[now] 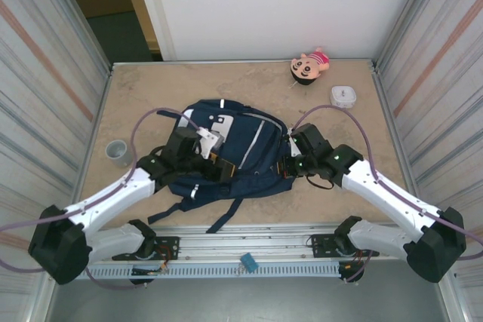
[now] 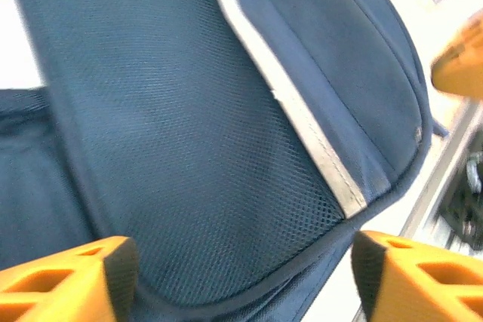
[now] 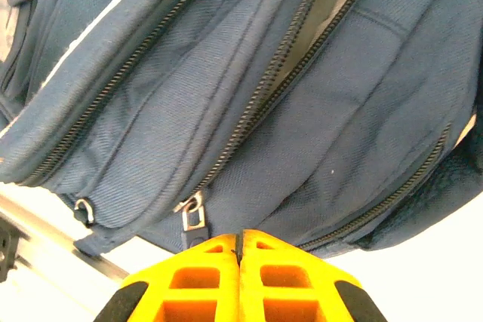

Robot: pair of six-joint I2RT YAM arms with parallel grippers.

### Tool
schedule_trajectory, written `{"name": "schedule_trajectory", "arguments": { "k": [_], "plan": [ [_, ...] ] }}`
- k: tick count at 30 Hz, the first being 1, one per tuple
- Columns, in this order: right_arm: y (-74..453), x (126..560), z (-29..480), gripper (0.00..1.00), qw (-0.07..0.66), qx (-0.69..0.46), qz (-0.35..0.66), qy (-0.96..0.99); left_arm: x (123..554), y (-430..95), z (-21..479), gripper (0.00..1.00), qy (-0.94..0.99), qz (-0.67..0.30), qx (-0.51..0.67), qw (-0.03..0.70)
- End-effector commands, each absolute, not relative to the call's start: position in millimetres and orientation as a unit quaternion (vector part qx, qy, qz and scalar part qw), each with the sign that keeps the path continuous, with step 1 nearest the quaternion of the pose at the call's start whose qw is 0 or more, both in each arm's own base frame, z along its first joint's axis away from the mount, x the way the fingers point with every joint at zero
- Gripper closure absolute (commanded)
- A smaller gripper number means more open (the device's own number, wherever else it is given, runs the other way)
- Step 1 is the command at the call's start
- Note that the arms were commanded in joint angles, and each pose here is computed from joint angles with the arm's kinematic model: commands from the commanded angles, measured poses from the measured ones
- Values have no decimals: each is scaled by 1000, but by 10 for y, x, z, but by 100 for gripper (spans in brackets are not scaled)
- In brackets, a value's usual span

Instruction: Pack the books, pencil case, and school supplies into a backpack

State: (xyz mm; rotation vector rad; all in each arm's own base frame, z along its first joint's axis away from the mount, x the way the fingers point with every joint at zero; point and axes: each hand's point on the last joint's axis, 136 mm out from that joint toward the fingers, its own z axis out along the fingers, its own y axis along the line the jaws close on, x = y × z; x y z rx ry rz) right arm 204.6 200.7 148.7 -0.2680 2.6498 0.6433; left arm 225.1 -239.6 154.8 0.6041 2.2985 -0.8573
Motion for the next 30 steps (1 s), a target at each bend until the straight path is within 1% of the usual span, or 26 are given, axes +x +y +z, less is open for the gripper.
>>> {"name": "schedule_trajectory", "arguments": {
  "k": [1,3,5,8,10,13,15,19,25,28,30],
  "plan": [
    [2130,1968,1472,100,185,-132,260,939,2309,-1919,1460,18,917,-266,31,296],
    [2155,1942,1431,100,174,-136,265,939,2192,-1590,1280,17,941,-208,-47,264],
    [2160,1911,1395,100,166,-139,265,940,2060,-1451,1096,17,953,-182,-75,229],
    [2165,1840,1329,100,151,-144,265,941,1937,-1386,864,17,960,-173,-101,195],
    [2156,1790,1291,100,143,-146,263,943,1958,-1373,779,17,959,-172,-113,193],
    [2192,1715,1252,100,132,-149,269,942,2109,-1386,681,17,955,-185,-125,196],
    [2282,1633,1236,100,120,-160,279,939,2287,-1387,643,16,951,-197,-131,200],
    [2441,1554,1187,100,114,-171,271,940,2710,-1386,765,16,943,-205,-123,229],
    [2781,1667,1210,100,128,-148,319,927,3256,-1333,1024,15,938,-195,-101,269],
    [2813,1770,1208,100,137,-132,314,930,3379,-1353,1209,16,927,-219,-102,287],
    [2774,1807,1222,97,142,-131,300,934,3323,-1417,1311,16,921,-245,-104,283]
  ]
}}
